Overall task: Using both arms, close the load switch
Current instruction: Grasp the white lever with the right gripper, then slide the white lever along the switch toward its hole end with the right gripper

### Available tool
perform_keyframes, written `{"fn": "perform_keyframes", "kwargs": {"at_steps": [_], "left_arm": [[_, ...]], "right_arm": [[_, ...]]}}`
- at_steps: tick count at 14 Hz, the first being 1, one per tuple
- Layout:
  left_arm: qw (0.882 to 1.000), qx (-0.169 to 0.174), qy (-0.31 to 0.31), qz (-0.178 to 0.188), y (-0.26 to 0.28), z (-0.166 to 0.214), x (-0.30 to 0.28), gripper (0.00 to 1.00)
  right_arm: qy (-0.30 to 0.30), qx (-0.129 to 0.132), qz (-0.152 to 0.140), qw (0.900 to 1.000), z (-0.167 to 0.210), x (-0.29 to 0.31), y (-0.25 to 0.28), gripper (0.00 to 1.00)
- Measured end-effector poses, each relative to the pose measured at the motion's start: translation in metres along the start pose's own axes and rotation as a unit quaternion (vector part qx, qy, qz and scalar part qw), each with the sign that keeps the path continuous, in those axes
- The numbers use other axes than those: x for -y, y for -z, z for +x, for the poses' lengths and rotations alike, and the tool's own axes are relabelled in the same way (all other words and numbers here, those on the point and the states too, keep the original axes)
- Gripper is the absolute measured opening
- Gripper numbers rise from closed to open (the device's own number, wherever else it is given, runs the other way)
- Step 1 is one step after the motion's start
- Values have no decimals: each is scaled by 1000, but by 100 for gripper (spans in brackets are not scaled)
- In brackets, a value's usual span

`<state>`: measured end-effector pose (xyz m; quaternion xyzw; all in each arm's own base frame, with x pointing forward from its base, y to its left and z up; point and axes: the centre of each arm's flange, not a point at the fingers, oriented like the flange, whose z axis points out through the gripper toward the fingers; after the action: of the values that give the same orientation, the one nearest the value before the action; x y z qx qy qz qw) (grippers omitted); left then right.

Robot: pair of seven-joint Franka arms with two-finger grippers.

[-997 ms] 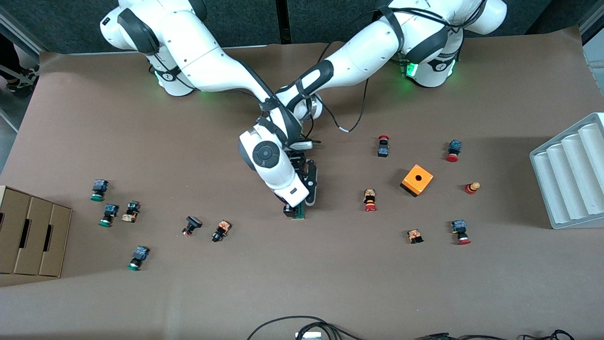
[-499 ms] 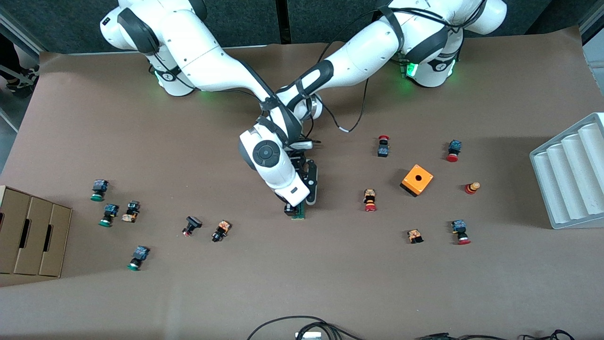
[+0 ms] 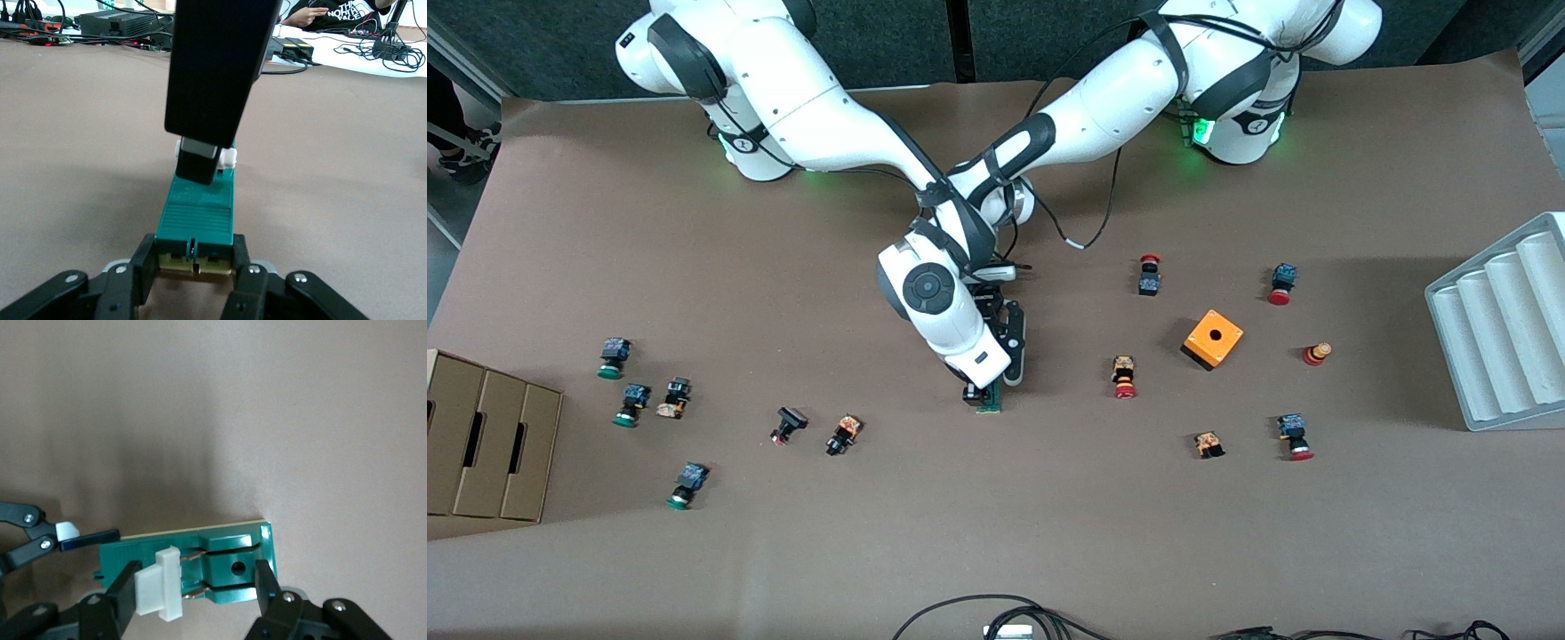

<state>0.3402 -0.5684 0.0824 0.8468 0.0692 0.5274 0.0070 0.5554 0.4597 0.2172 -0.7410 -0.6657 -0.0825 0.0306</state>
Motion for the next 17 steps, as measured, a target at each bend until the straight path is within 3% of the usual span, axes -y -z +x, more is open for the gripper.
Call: {"fn": "perform_keyframes", "kwargs": {"at_steps": [17], "left_arm": [[1000, 0, 0, 0, 0, 0, 0, 48]], "right_arm": [[0, -3, -11, 1000, -6, -14, 8, 69]]}}
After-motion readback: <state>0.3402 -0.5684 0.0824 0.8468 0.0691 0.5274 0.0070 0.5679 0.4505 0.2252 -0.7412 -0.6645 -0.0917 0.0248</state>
